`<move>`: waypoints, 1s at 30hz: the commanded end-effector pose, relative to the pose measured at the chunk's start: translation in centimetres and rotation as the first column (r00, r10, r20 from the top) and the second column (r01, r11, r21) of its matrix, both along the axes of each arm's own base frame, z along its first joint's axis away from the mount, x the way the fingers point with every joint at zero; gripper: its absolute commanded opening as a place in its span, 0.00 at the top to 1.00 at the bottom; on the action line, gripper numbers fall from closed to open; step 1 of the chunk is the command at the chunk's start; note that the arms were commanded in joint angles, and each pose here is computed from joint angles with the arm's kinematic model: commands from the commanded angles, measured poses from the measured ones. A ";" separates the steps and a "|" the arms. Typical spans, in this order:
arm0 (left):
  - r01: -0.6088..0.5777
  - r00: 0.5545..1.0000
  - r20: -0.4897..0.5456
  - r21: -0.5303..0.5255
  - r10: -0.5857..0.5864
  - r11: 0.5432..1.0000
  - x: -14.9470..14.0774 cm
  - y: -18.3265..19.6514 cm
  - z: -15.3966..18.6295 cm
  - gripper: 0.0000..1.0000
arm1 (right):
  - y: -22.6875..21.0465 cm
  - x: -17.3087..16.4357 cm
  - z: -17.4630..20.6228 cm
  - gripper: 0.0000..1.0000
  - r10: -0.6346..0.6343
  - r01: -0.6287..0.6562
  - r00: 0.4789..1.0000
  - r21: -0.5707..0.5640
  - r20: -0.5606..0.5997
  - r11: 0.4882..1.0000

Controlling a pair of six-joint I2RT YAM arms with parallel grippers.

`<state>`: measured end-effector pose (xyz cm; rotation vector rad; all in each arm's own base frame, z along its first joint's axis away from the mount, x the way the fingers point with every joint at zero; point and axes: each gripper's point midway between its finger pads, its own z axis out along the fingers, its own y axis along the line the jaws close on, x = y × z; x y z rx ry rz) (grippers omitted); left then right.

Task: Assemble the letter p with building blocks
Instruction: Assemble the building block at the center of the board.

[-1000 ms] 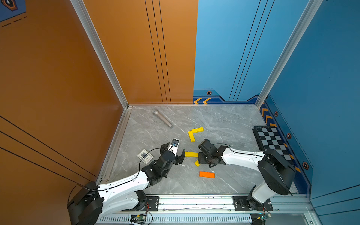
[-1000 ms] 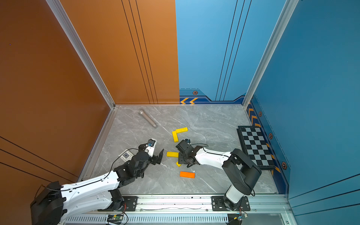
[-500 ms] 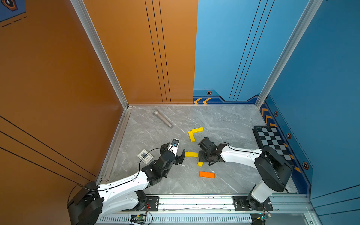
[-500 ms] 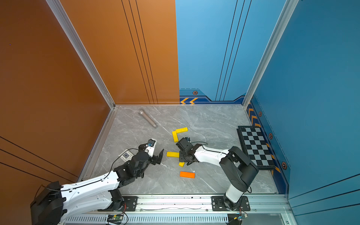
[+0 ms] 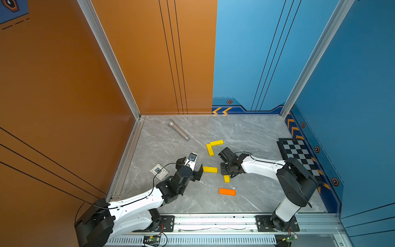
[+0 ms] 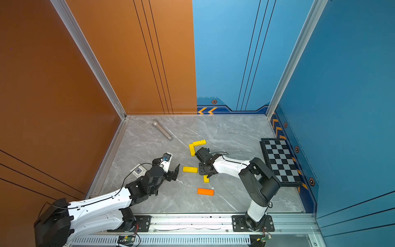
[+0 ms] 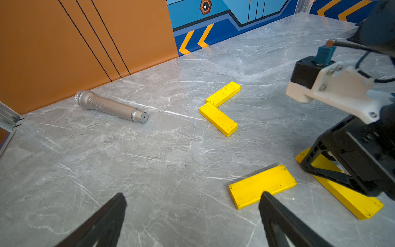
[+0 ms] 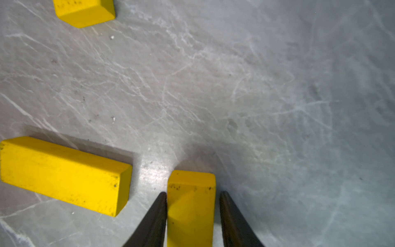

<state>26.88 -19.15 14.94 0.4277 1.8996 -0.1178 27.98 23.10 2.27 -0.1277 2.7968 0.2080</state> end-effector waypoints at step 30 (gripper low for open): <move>0.022 1.000 -0.006 0.030 -0.022 0.999 -0.2 -0.5 -0.6 0.01 | -2.1 9.6 -1.3 0.72 0.046 -0.038 0.998 -0.168 0.038 0.985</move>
